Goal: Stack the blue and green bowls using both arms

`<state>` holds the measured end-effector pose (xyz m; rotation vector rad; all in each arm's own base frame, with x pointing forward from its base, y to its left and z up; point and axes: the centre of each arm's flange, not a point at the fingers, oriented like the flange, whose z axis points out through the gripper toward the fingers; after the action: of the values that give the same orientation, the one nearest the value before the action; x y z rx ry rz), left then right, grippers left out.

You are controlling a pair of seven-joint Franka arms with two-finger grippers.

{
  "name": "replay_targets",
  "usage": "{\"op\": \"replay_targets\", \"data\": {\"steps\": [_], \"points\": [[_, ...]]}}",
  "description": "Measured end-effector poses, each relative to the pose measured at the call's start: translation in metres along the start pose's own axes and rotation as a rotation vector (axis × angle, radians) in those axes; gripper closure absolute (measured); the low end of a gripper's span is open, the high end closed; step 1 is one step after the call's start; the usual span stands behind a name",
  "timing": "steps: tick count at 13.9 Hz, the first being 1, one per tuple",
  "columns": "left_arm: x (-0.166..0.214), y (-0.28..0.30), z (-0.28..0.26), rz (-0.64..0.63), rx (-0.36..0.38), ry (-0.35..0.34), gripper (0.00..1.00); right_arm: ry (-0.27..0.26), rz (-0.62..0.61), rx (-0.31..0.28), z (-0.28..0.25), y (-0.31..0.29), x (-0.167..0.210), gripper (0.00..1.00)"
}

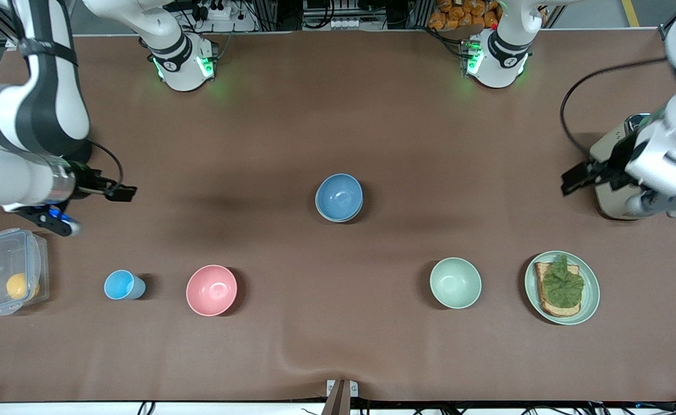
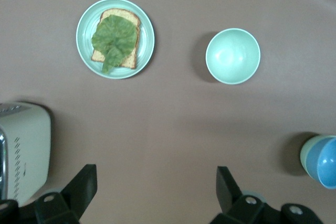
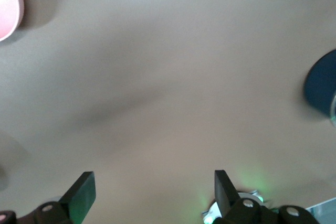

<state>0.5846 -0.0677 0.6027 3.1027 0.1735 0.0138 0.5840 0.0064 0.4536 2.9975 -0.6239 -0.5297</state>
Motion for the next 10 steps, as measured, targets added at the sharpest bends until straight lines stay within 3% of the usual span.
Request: {"op": "replay_targets", "data": {"steps": [3, 6, 10], "points": [[-0.019, -0.004, -0.025, -0.002, 0.001, 0.016, 0.00, 0.073, -0.076, 0.033, -0.040, 0.025, -0.013, 0.00], [-0.028, 0.000, -0.026, 0.029, 0.009, -0.017, 0.00, 0.195, -0.098, 0.086, -0.101, 0.056, -0.024, 0.00], [-0.036, -0.002, -0.036, 0.106, 0.033, -0.012, 0.00, 0.302, -0.135, 0.124, -0.152, 0.057, -0.058, 0.00]]}}
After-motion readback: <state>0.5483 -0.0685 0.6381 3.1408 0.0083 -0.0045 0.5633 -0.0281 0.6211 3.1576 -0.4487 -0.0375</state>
